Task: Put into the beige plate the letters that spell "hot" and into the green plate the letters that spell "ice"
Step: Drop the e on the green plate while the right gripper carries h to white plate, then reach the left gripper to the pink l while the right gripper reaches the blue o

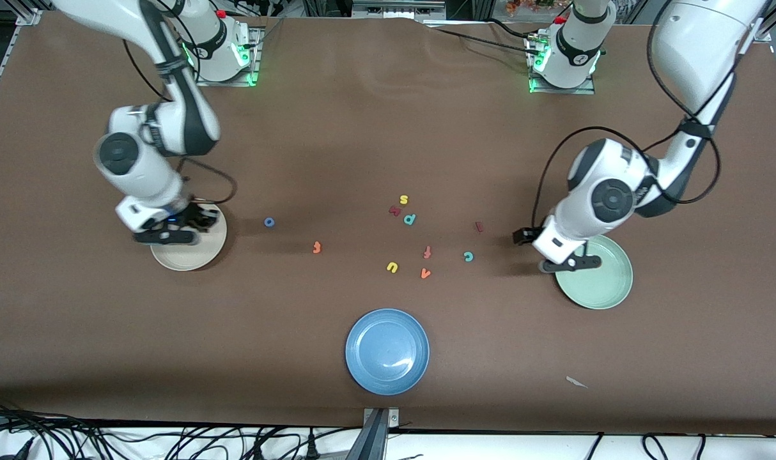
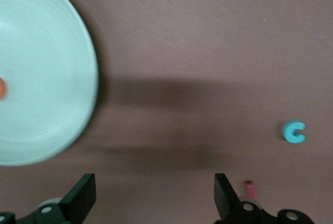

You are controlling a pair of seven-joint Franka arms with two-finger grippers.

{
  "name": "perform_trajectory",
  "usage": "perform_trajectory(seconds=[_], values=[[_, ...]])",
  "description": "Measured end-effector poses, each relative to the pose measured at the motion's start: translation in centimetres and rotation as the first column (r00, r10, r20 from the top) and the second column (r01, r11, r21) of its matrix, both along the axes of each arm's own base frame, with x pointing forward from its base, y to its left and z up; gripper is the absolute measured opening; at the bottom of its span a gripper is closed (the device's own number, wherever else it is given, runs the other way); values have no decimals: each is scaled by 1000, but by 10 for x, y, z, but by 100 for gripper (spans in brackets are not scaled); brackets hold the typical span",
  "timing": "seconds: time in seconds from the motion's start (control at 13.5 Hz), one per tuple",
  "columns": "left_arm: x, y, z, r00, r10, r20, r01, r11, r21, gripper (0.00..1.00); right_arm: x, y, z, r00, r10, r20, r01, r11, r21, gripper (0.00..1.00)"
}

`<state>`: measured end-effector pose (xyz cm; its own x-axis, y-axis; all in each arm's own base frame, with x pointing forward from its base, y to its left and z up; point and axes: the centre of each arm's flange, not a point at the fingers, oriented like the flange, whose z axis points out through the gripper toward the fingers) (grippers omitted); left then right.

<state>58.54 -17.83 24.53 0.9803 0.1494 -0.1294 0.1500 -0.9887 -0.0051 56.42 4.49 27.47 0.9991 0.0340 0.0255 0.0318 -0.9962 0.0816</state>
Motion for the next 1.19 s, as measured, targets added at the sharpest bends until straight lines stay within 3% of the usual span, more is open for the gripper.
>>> perform_trajectory(seconds=[0.22, 0.44, 0.74, 0.96, 1.04, 1.11, 1.19], values=[[-21, -56, -10, 996, 83, -12, -83, 996, 16, 100, -1, -64, -22, 998, 1, -55, -3, 1000, -28, 9], [-35, -87, -28, 987, 160, 0, -160, 987, -7, 100, 4, -82, -61, 995, 7, -95, -12, 998, -56, 9], [-40, -93, -56, 980, 201, 8, -201, 980, -3, 96, 13, -60, -64, 996, 19, -85, -23, 998, -54, 47], [-44, -96, -68, 978, 209, 4, -209, 978, 1, 90, 18, -12, -55, 995, -92, -47, 90, 995, -31, 81], [-44, -97, -70, 978, 210, 2, -210, 978, 2, 83, 16, 13, -54, 991, -125, -42, 124, 992, -19, 93], [-45, -99, -70, 976, 217, 2, -217, 976, 3, 82, 13, 36, -54, 987, -153, -40, 153, 988, -7, 99], [-47, -102, -70, 975, 223, 1, -223, 975, 5, 75, 10, 56, -54, 982, -187, -39, 187, 982, 3, 99]])
